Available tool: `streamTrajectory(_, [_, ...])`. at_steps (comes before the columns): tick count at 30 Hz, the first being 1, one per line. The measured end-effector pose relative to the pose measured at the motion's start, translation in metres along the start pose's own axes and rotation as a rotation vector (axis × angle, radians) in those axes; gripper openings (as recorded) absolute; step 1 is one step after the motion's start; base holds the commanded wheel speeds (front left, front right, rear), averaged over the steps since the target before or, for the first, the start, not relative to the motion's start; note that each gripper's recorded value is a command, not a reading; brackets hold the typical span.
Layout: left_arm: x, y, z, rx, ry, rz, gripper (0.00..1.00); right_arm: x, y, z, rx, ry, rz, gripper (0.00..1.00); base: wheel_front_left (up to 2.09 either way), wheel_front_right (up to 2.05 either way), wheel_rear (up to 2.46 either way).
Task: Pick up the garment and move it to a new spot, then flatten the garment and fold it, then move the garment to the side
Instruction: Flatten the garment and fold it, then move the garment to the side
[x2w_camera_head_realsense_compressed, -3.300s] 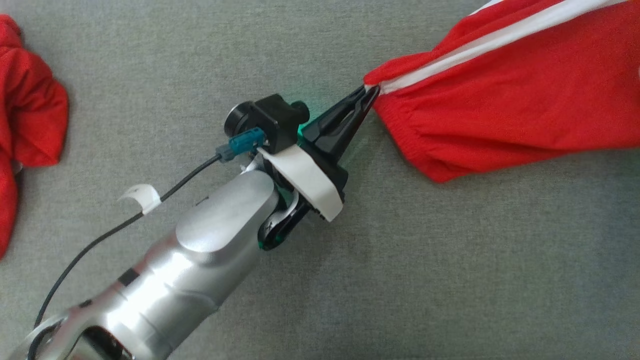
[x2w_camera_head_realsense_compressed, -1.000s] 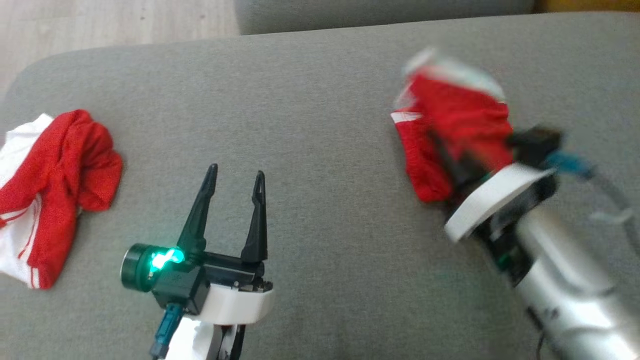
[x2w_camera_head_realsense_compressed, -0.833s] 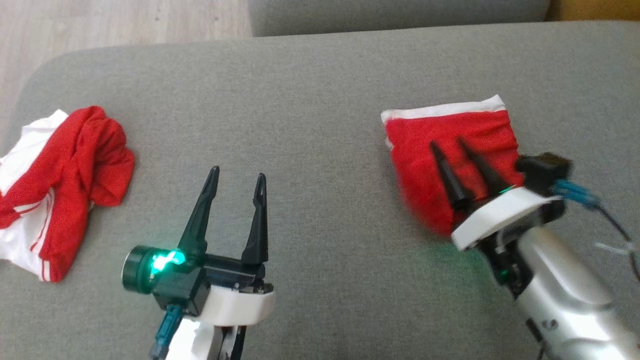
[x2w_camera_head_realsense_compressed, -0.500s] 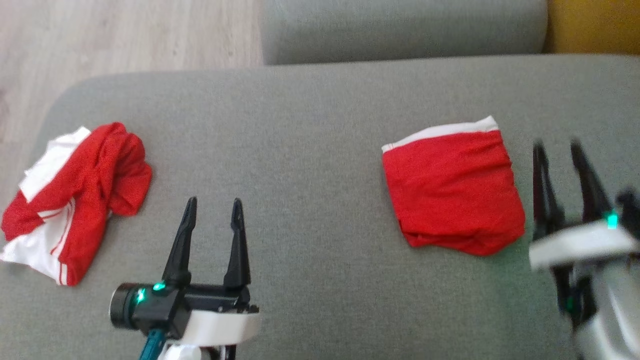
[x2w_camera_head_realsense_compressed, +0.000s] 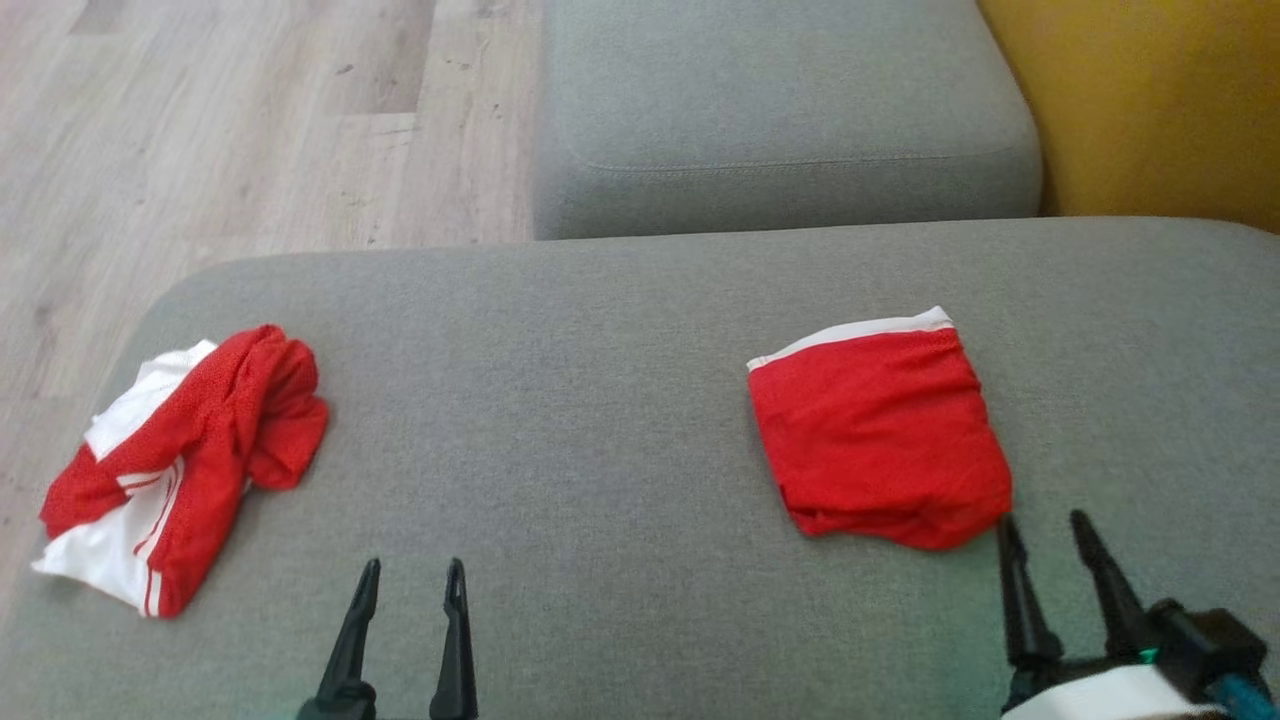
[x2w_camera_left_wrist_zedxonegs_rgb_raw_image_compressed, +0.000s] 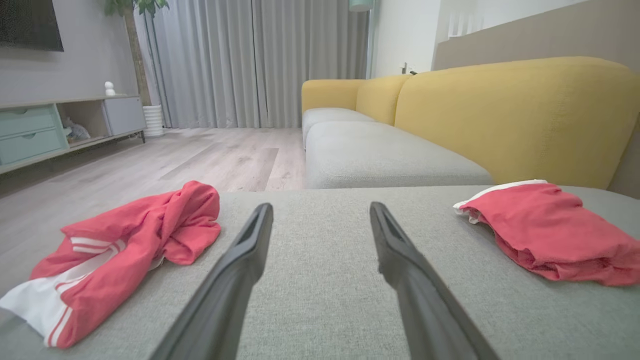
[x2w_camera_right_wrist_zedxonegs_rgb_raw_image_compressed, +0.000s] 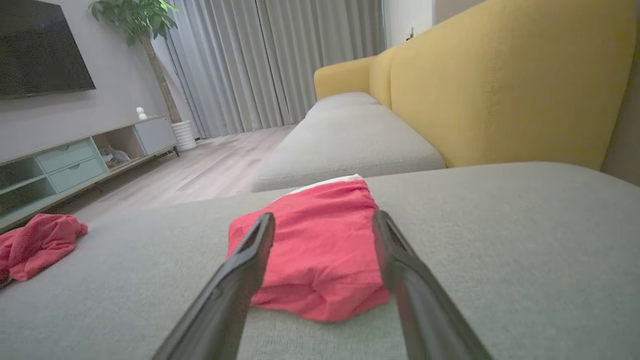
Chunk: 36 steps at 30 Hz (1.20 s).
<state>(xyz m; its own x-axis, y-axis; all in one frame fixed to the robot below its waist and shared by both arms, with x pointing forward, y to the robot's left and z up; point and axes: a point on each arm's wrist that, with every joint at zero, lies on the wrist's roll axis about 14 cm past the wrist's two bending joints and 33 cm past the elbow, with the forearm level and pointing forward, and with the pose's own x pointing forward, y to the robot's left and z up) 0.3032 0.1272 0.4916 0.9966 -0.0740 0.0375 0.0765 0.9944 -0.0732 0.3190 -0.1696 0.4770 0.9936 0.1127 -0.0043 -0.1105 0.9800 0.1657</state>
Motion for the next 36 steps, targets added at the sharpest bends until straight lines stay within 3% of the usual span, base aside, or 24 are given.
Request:
streamTrajectory(19, [0.002,0.001,-0.010,0.031,0.032,-0.013,1.00,-0.009,0.008,-0.012,-0.041,0.041,0.027,1.00,0.00,0.00,0.00])
streamTrajectory(36, [0.015,-0.010,-0.010,0.038,0.038,-0.046,1.00,-0.002,-0.007,-0.029,-0.047,0.111,0.013,1.00,0.00,0.00,0.00])
